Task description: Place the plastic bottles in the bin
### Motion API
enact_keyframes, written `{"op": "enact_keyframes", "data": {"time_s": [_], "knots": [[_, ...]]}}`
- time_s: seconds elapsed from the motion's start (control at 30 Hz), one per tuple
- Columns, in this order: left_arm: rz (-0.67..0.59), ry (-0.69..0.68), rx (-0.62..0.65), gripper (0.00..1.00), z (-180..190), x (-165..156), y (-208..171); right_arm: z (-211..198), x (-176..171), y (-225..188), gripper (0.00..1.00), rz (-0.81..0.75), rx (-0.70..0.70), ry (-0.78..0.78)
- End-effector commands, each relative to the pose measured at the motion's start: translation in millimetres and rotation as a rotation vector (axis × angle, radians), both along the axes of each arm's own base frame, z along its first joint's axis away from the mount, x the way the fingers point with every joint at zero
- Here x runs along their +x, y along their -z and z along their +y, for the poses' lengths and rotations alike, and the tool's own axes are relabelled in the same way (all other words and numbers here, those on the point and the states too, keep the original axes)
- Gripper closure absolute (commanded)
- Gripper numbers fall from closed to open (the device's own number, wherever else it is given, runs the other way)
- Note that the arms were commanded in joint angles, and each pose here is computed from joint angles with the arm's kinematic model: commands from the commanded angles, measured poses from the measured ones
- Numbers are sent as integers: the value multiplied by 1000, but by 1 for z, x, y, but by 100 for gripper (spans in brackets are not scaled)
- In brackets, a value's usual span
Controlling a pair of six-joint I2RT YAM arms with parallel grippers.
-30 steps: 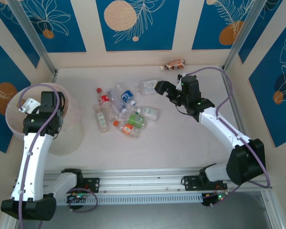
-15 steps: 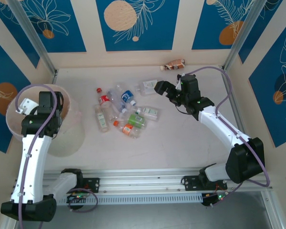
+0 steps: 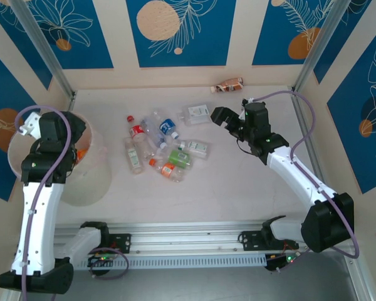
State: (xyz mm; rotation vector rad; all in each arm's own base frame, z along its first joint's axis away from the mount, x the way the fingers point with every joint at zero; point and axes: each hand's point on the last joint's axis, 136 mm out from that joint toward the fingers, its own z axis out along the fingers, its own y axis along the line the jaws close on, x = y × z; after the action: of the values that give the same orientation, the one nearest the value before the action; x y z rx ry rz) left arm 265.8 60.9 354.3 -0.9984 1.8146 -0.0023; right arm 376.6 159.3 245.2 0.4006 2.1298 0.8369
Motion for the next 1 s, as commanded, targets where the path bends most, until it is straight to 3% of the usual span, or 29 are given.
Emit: {"op": "enact_keyframes", "data": {"time_s": [0.0,0.1,0.2,0.43,0.63,0.73,0.83,0.97], "knots": [[-73,187,48,0,-43,29,-27,-10,-1,-2,0,-24,-1,32],[-50,297,150,0,-87,49,-33,-10,-2,-2,0,-14,14,25],[-14,395,158,0,-128,67,-22,-11,-4,1,0,1,21,24],[213,530,184,0,-192,100,55,-14,-8,2,0,7,23,25],[509,480,234,0,-187,95,131,-18,-11,6,0,20,8,36],[630,520,259,0,-185,86,165,-21,-12,8,1,24,1,48],[712,578,252,0,-185,77,194,-21,-11,8,0,24,4,49],[795,531,232,3,-164,63,221,-22,-11,10,0,33,4,52]]}}
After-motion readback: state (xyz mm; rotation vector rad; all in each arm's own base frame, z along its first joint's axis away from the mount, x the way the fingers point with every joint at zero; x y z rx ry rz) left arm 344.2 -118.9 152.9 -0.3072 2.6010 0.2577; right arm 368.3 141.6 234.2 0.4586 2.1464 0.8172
